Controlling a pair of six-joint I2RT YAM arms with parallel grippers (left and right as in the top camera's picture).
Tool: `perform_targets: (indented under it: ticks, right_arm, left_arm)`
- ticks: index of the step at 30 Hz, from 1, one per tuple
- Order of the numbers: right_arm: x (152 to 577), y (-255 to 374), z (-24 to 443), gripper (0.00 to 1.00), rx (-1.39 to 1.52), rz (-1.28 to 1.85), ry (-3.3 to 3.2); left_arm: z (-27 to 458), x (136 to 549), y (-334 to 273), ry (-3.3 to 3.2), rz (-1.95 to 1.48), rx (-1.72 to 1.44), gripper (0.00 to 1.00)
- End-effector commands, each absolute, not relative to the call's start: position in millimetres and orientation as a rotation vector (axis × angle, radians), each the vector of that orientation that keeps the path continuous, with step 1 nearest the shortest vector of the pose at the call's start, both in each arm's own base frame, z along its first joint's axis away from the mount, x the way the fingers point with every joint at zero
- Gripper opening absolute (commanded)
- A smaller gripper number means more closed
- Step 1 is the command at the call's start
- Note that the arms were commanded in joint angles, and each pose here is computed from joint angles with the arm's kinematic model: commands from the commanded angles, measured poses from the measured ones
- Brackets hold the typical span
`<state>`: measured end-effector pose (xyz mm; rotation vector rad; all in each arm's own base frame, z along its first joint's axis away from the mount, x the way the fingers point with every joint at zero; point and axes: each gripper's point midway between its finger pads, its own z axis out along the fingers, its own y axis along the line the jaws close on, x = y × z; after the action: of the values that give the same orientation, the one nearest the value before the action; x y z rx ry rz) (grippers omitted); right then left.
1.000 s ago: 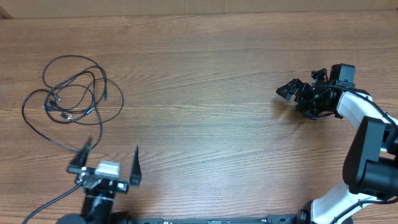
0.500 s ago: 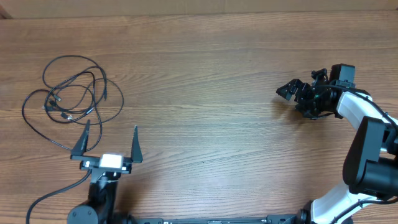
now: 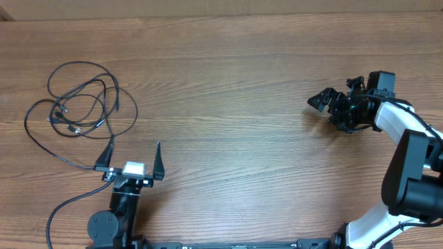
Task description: Untangle cables
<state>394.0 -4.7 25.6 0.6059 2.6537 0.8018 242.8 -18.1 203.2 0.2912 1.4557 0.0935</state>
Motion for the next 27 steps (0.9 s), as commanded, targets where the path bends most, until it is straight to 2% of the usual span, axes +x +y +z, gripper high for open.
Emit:
perform_targets:
  ticks: [1,27]
  right_arm:
    - [388,-9,16,1.00,0.626,0.760,2.681]
    - [388,-9,16,1.00,0.626,0.760,2.681]
  left_arm:
    - [162,244,-19,1.597,0.054,0.293,1.00]
    - [161,246,-7,1.610,0.109,0.236,1.00]
